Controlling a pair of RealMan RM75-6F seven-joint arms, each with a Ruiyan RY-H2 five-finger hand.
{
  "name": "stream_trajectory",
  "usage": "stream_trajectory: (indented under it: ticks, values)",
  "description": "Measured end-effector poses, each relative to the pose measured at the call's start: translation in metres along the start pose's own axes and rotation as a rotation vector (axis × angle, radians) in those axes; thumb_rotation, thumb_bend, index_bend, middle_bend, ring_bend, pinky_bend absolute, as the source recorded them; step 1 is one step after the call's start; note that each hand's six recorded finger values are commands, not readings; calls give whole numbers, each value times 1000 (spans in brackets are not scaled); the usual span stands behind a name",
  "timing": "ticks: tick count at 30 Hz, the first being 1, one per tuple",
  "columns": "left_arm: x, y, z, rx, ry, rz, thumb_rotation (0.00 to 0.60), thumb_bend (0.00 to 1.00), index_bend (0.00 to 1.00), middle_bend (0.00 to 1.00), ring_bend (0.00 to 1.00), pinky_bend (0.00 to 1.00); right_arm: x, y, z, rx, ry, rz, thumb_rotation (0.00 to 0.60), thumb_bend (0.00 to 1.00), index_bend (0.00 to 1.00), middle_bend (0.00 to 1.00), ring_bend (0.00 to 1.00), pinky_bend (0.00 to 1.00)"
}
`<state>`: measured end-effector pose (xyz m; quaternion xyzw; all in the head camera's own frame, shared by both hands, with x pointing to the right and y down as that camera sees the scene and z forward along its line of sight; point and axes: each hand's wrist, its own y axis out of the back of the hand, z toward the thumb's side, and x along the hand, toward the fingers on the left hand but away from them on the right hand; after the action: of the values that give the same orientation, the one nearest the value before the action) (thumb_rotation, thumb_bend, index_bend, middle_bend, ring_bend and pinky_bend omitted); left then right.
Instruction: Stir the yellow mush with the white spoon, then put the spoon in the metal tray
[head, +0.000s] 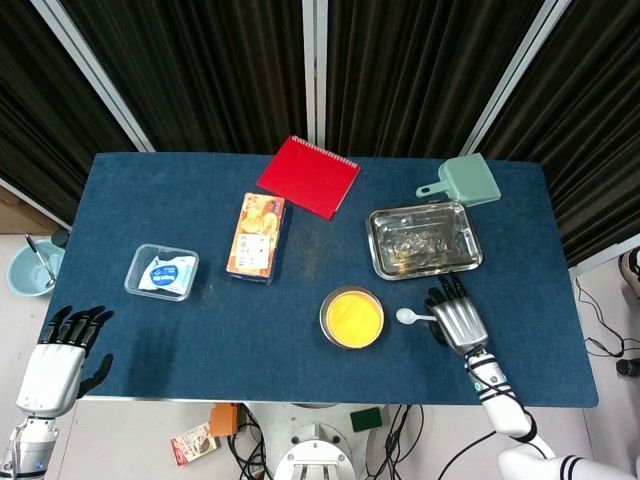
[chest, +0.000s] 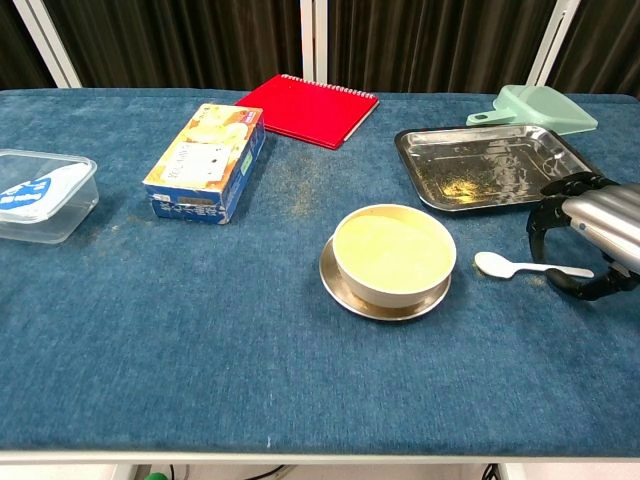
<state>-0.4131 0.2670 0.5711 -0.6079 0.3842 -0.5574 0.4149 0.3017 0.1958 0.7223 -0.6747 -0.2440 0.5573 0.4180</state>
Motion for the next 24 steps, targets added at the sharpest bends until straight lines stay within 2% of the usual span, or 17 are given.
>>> stream_trajectory:
  ticks: [24]
  values:
    - [-2, -2, -2, -2, 8, -9, 600, 314, 189, 171, 182, 130, -5, -4, 5, -12, 4, 0, 600, 434, 543, 289, 75, 25]
